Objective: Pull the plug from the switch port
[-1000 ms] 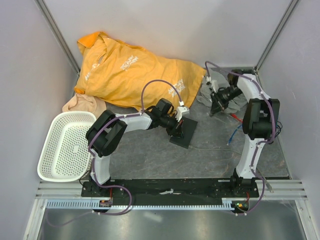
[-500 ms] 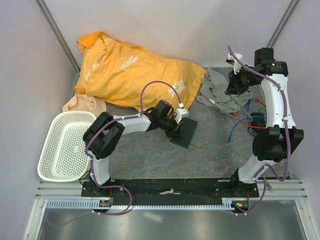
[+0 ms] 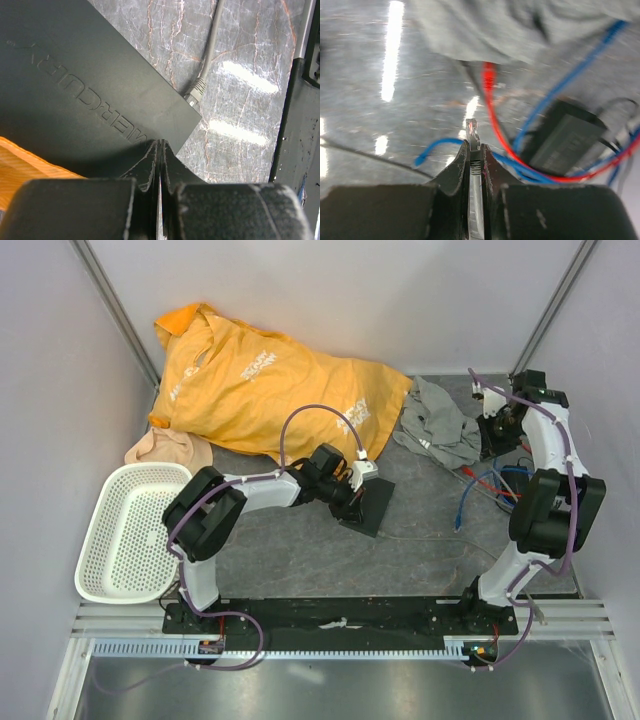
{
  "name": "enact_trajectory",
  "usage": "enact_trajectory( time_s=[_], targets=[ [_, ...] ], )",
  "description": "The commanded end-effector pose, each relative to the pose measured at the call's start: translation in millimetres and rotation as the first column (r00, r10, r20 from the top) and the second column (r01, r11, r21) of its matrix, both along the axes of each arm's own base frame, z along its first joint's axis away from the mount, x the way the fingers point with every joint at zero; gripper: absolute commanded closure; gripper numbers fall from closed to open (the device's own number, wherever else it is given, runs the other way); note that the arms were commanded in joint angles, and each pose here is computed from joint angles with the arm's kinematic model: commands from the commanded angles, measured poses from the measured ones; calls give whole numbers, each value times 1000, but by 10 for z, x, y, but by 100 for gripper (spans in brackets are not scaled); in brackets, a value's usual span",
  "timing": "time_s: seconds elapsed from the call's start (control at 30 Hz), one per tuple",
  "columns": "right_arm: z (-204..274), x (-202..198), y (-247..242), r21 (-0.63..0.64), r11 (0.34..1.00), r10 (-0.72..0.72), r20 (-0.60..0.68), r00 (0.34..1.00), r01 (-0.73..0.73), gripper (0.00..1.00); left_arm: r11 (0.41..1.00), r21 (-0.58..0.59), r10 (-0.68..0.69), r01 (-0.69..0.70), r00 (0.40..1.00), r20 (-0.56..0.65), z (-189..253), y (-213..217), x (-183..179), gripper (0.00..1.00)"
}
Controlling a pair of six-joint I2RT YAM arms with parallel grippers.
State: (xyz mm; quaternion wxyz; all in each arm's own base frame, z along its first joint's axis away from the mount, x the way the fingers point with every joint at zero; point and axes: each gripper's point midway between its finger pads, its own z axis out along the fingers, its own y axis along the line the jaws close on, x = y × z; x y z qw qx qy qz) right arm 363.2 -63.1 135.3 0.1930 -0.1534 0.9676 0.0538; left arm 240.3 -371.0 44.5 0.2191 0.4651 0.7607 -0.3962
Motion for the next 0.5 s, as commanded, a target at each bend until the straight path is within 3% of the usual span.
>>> enact_trajectory(
  time_s=[0.0, 0.37, 0.47],
  targets=[
    [-97, 50, -563, -175, 975, -142, 0, 990, 140, 100, 999, -12, -36, 37, 998, 48, 63, -16, -46, 98],
    [-396, 64, -890, -221, 940, -272, -24, 962, 260, 96, 999, -4, -52, 52, 998, 45, 36, -24, -116, 98],
    [-386, 84, -895, -218, 935, -288, -13, 957, 279, 84, 998, 2, -55, 55, 997, 51, 22, -18, -126, 99]
  ],
)
